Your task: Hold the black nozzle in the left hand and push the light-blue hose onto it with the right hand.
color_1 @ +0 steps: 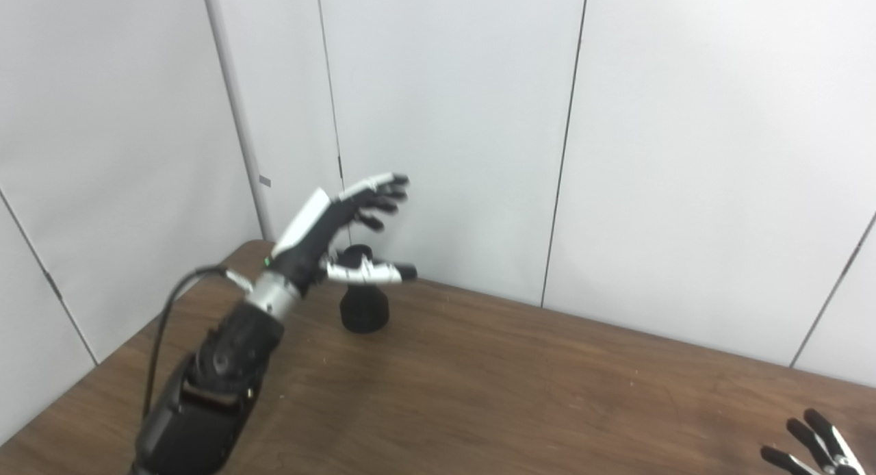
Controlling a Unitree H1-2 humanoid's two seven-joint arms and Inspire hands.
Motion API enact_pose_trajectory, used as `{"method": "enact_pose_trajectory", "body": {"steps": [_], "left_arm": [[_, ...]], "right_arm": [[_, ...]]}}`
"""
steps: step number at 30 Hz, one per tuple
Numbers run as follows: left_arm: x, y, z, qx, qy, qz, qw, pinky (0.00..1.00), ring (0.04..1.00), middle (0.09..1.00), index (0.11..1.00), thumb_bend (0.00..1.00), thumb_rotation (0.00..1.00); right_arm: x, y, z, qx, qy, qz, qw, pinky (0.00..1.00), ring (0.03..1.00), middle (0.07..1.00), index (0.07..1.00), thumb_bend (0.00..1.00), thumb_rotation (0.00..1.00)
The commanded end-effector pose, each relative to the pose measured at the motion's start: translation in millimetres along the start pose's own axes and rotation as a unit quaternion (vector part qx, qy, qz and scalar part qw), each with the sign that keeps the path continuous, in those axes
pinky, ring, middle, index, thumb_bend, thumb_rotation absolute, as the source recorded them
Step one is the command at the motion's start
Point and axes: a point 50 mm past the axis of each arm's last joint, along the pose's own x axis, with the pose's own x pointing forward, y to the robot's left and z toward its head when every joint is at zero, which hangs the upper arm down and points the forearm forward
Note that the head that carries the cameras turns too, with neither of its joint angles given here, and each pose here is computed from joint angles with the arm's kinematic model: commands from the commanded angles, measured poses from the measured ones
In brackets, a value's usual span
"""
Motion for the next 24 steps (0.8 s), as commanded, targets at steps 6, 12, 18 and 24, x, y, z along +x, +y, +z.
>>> {"method": "enact_pose_trajectory", "body": {"steps": [6, 12, 18, 24], "left_arm": [[26, 25, -8, 0.061, 0.015, 0.039, 0.997, 0.71, 0.822, 0.869, 0.909, 0.81, 0.20], [28, 23, -25, 0.103, 0.061, 0.036, 0.992, 0.81, 0.909, 0.913, 0.933, 0.87, 0.23], [27, 18, -41, 0.141, 0.122, 0.004, 0.982, 0.99, 0.994, 0.967, 0.945, 0.94, 0.28], [25, 14, -53, 0.192, 0.154, -0.017, 0.969, 1.00, 1.000, 0.985, 0.953, 0.98, 0.32]], "right_arm": [[11, -5, 12, -0.010, -0.039, 0.003, 0.999, 0.58, 0.800, 0.920, 0.949, 0.63, 0.00], [11, -9, 12, -0.011, -0.037, 0.003, 0.999, 0.59, 0.804, 0.922, 0.952, 0.62, 0.00], [10, -8, 12, -0.011, -0.038, 0.003, 0.999, 0.60, 0.812, 0.925, 0.954, 0.62, 0.00], [9, -9, 12, -0.010, -0.036, 0.004, 0.999, 0.60, 0.813, 0.926, 0.955, 0.62, 0.00]]}}
